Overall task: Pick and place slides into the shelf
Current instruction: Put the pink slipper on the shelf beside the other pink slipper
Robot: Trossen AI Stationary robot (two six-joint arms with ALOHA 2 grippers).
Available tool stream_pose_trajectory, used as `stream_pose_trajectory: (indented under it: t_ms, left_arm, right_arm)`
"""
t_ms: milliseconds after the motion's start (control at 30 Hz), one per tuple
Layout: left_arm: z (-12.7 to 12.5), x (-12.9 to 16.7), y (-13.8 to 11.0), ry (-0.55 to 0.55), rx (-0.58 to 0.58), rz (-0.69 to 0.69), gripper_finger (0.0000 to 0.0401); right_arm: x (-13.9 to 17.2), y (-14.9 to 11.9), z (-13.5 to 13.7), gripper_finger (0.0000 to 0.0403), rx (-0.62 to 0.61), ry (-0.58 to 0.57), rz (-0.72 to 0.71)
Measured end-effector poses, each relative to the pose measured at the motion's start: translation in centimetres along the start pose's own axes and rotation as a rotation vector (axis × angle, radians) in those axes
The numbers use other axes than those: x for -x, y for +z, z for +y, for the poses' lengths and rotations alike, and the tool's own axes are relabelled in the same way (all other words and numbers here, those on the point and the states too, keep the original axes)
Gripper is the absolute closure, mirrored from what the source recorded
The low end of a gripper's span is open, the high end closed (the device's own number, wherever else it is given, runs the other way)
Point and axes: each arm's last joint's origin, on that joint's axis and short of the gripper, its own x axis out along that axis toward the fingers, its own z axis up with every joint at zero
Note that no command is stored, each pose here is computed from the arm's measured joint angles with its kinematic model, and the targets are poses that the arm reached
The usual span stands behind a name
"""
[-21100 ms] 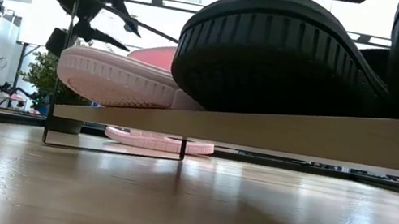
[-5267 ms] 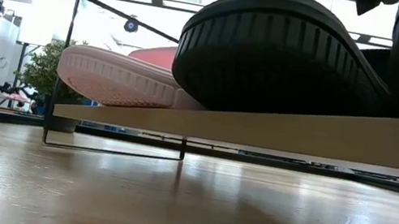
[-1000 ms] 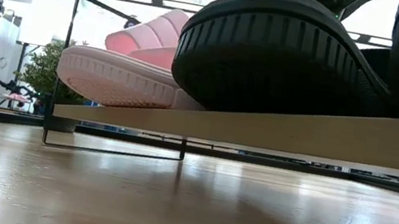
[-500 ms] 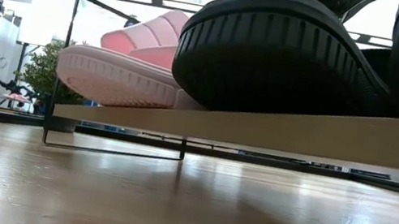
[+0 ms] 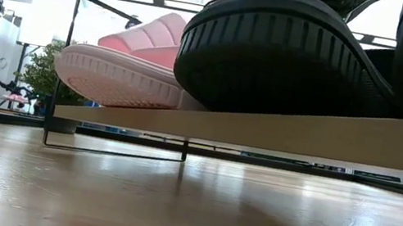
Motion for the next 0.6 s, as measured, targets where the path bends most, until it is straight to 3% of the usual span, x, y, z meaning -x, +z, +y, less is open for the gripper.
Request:
stream_pose_trajectory:
  t_ms: [600]
  left_arm:
    - [0.0, 0.0, 0.1, 0.002, 0.002, -0.001, 0.0234]
  right_arm:
    - [-3.2, 0.6, -2.6, 0.0348, -0.069, 0.030, 0.048]
